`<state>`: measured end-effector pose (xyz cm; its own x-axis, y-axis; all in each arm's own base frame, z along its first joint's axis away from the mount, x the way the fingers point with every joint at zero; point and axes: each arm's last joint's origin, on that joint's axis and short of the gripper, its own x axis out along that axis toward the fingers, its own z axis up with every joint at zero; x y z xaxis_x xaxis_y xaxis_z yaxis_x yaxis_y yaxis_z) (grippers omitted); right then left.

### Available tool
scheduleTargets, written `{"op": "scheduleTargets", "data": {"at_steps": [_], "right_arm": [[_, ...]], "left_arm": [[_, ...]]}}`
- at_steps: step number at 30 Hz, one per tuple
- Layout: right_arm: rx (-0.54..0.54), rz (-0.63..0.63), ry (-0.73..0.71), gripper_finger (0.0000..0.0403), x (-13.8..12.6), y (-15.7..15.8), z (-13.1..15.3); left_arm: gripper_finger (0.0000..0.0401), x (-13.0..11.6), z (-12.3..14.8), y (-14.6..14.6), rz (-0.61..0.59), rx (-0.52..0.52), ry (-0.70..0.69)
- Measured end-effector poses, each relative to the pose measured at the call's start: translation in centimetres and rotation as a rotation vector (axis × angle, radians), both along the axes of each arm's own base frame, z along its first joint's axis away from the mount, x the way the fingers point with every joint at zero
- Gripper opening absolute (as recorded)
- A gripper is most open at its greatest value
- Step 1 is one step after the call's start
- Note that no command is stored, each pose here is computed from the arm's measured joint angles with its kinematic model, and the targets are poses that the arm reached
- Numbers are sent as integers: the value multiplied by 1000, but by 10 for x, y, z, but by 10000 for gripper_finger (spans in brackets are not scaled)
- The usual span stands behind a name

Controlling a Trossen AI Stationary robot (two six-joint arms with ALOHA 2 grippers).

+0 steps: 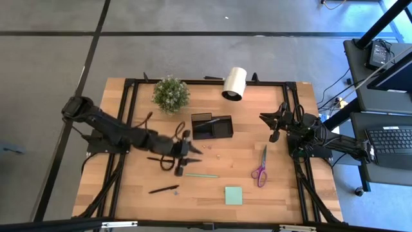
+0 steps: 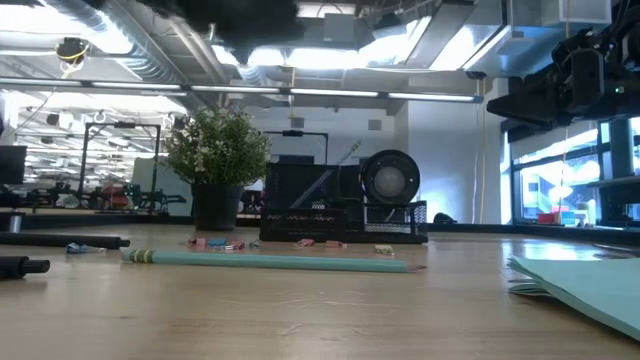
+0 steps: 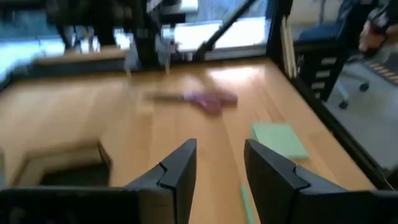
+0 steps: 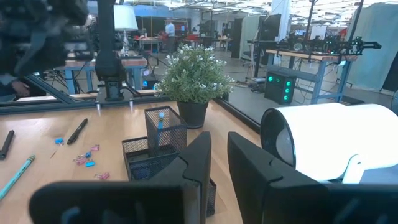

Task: Pick and place office supplies into organizer
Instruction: Put the green pencil into the black desk organizer

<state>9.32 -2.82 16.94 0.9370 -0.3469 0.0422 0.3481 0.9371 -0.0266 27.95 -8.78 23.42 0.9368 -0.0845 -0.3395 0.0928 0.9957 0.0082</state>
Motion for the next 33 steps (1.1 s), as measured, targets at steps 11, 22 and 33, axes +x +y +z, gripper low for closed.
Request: {"op": "scheduleTargets", "data": {"at_steps": [11,22,33], "right_arm": [[2,0,-1,60,0,0,0],[11,0,-4,60,0,0,0],[27,1,-9,60,0,0,0]], "left_arm": [[128,-35,-23,-45,110,-169,344],[127,-10,-30,-60,31,34,556],[127,9,-70,-72,93,77,783]]}}
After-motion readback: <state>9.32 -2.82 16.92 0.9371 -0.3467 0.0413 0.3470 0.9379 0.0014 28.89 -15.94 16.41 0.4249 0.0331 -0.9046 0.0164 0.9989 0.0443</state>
